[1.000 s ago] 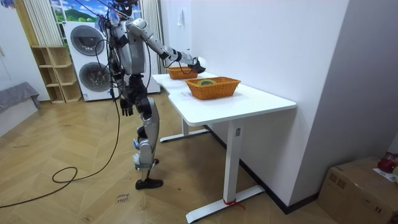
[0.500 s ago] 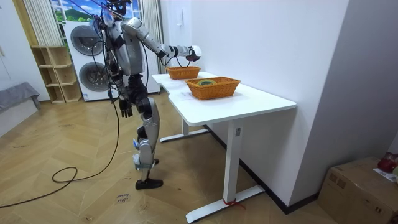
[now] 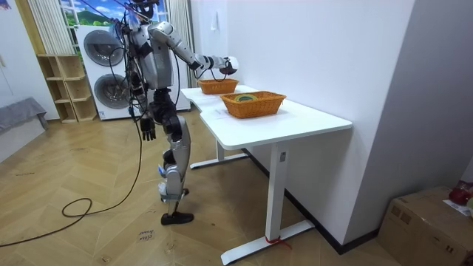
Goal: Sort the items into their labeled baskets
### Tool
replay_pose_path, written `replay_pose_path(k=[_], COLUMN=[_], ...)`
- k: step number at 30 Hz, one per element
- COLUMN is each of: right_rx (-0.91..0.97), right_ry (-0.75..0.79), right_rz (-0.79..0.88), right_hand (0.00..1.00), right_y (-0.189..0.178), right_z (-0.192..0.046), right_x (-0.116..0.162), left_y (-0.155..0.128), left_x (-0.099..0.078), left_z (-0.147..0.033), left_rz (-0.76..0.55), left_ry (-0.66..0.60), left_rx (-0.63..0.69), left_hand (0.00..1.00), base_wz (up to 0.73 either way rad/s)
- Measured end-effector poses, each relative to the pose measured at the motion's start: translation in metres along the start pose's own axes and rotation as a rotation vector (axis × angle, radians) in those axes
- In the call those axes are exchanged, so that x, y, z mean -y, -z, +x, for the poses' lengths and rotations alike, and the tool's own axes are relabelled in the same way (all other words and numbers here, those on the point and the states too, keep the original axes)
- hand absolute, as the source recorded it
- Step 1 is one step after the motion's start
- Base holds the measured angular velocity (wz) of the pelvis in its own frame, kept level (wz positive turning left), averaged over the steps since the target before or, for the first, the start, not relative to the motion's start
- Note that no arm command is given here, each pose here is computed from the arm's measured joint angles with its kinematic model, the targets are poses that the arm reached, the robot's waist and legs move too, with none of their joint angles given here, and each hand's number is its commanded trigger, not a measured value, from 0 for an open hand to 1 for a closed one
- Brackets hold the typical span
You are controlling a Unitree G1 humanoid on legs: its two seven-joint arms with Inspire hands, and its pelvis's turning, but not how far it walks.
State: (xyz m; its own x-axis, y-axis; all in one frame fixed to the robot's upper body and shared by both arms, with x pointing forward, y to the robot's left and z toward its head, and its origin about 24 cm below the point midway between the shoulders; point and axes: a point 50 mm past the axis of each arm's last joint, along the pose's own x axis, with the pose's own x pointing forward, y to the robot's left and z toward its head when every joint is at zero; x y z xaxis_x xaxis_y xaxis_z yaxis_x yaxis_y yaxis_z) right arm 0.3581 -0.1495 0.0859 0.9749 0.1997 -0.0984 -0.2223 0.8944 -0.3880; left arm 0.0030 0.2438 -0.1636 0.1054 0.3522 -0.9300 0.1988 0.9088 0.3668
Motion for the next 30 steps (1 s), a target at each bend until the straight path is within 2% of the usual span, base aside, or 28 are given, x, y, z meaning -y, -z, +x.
replay_pose_path(k=[9, 30], right_rx=[-0.035, -0.044], right_ry=[-0.003, -0.047], right_rz=[-0.019, -0.05], right_hand=[1.0, 1.0], right_y=[0.002, 0.002], right_z=[0.0, 0.001], right_x=[-0.005, -0.027], left_y=[-0.009, -0.003], left_x=[-0.006, -0.012], left_z=[0.0, -0.001], left_rz=[0.037, 0.049], left_ry=[-0.027, -0.011], left_rx=[0.026, 0.014], left_hand=[0.0, 0.0], base_wz=[0.01, 0.1])
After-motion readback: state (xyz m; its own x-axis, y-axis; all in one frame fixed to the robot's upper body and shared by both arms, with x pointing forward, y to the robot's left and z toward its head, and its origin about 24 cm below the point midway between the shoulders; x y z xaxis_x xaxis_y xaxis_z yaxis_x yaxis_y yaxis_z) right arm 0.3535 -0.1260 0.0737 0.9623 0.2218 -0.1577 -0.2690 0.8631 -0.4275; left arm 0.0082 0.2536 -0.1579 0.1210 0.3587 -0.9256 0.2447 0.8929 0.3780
